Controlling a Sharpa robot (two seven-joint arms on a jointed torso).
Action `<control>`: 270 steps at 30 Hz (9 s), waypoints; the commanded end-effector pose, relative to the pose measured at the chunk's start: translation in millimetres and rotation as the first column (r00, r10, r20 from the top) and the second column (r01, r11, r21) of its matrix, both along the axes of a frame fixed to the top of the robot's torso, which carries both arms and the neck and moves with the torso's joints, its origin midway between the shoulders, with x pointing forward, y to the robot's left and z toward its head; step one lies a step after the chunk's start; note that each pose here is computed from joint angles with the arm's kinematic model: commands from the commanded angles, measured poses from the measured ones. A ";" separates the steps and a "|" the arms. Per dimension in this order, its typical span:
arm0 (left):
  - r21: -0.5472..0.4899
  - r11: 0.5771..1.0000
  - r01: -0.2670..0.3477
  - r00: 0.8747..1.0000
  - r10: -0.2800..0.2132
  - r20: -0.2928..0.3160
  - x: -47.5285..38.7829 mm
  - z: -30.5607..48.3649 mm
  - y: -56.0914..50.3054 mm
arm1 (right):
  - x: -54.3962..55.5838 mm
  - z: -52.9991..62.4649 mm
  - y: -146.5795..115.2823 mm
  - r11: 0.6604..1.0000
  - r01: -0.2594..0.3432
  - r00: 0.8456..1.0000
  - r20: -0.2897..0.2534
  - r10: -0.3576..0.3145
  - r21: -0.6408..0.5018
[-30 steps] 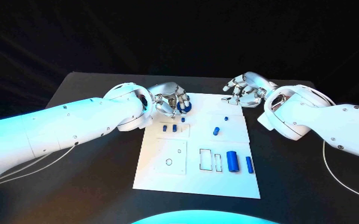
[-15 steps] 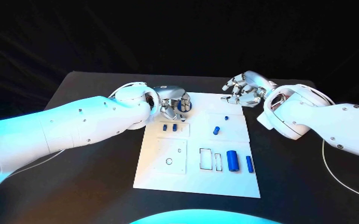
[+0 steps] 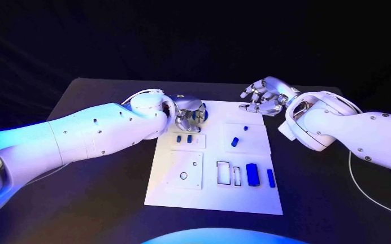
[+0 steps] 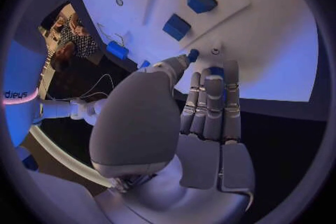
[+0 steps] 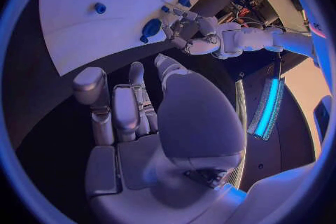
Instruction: Assemble the parts on the task board
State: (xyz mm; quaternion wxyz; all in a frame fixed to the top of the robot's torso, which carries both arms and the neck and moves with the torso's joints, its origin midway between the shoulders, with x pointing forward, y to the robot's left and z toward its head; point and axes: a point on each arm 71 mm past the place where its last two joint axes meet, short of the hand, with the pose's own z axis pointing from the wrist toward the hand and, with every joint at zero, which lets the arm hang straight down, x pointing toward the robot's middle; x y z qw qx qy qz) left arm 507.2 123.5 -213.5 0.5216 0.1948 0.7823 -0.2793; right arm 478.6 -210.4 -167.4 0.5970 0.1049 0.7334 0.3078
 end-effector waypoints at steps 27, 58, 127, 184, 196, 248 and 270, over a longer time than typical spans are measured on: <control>0.051 0.998 0.039 0.999 -0.037 -0.039 -1.7 -14.4 -9.1 | -0.9 0.4 2.3 1.000 -0.017 1.000 0.006 0.017 0.001; -0.016 1.000 0.026 1.000 -0.026 -0.004 -1.6 -12.0 -5.4 | -0.5 -0.4 3.1 1.000 -0.019 1.000 -0.001 0.019 -0.003; -0.021 0.998 -0.056 0.994 0.054 -0.091 0.6 -3.7 37.1 | -0.5 -1.2 1.2 1.000 -0.015 1.000 -0.005 0.015 -0.006; -0.017 0.997 -0.081 0.992 0.079 -0.103 3.5 -8.8 45.8 | -1.0 -2.8 0.9 1.000 -0.021 1.000 -0.012 0.020 -0.015; -0.013 0.995 -0.101 0.990 0.099 -0.100 4.4 -9.4 53.2 | -0.8 -4.6 -1.5 0.999 -0.031 0.999 -0.029 0.030 -0.036; -0.798 0.357 -0.486 0.872 0.139 -0.469 -8.7 46.4 116.4 | -4.7 -60.8 7.5 0.852 -0.230 0.964 0.008 0.265 -0.471; -0.795 0.359 -0.489 0.871 0.139 -0.472 -9.1 46.0 117.5 | -8.7 -69.6 12.9 0.831 -0.235 0.963 -0.004 0.270 -0.504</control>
